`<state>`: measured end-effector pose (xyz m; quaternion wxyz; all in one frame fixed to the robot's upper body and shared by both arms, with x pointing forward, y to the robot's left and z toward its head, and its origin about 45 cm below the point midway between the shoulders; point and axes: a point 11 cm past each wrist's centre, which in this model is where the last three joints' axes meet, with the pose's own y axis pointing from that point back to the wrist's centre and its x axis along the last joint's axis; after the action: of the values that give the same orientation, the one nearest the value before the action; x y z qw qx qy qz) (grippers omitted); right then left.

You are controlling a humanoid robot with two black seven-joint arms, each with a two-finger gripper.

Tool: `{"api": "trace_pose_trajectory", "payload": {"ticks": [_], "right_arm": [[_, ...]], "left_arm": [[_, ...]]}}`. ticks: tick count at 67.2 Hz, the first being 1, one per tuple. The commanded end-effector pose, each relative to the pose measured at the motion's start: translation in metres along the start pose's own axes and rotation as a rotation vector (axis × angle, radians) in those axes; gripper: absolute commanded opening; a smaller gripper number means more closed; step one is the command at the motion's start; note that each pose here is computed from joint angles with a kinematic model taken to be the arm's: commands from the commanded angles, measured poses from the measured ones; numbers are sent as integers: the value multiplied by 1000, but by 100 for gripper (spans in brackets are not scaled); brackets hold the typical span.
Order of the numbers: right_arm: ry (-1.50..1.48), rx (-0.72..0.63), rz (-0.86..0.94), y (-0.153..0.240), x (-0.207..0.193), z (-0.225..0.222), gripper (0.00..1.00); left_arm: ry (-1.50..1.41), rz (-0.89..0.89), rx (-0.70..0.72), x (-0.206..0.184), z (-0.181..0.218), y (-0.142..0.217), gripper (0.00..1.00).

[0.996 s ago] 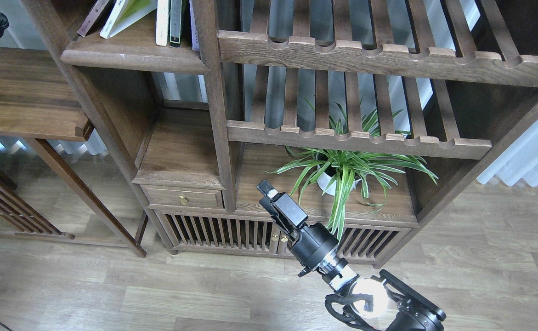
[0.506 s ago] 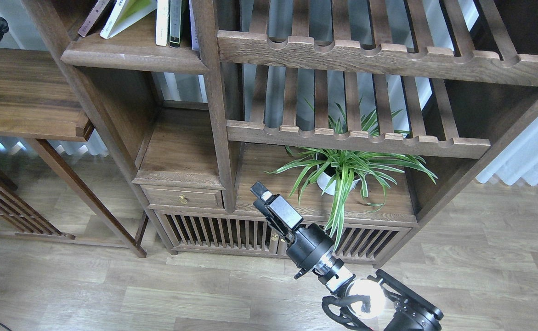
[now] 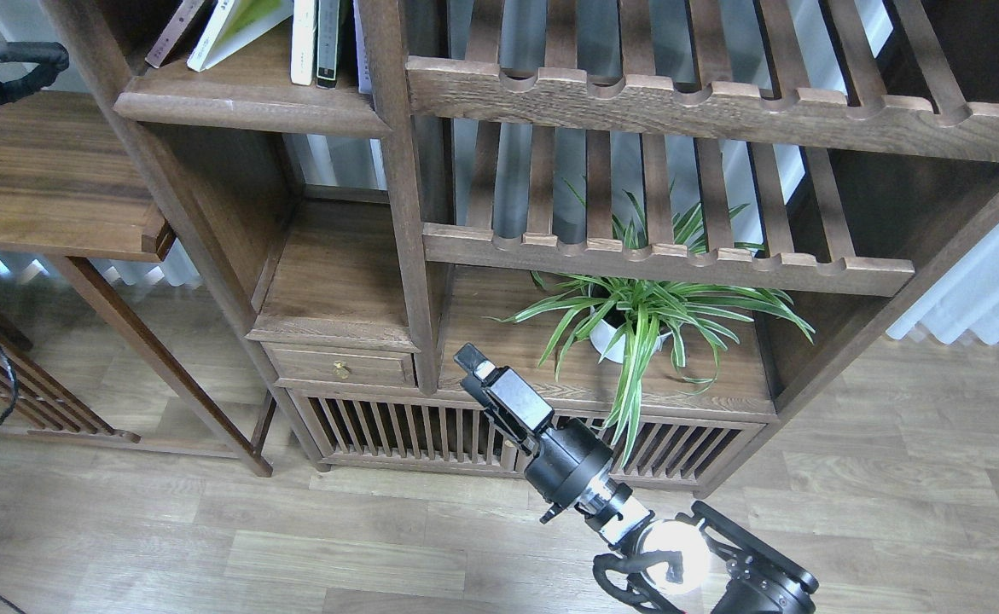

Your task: Organize books on shelf

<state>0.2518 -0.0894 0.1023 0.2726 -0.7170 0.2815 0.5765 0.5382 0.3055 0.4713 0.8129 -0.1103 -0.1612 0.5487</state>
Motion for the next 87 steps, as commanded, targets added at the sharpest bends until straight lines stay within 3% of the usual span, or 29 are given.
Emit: {"api": "trace_pose_trajectory", "payload": {"ticks": [1, 18, 37, 61, 72, 87], "right_arm": [[-2, -11, -6, -1, -2, 4, 99], [-9, -15, -20, -1, -6, 7, 99], [-9, -17, -26, -1, -8, 8, 99], [-12, -13, -22, 0, -7, 8, 99], [-11, -13, -23, 0, -7, 8, 99], [-7, 10, -40, -5, -12, -1, 99]], "left_arm": [[-11, 11, -6, -1, 4, -4, 14], [-19, 10, 1, -2, 2, -3, 19], [-38, 7, 23, 0, -4, 0, 39], [-23, -18, -11, -9, 6, -6, 45], [-2, -55, -50, -20, 16, -9, 53], [78, -99, -64, -37, -3, 5, 57]]}}
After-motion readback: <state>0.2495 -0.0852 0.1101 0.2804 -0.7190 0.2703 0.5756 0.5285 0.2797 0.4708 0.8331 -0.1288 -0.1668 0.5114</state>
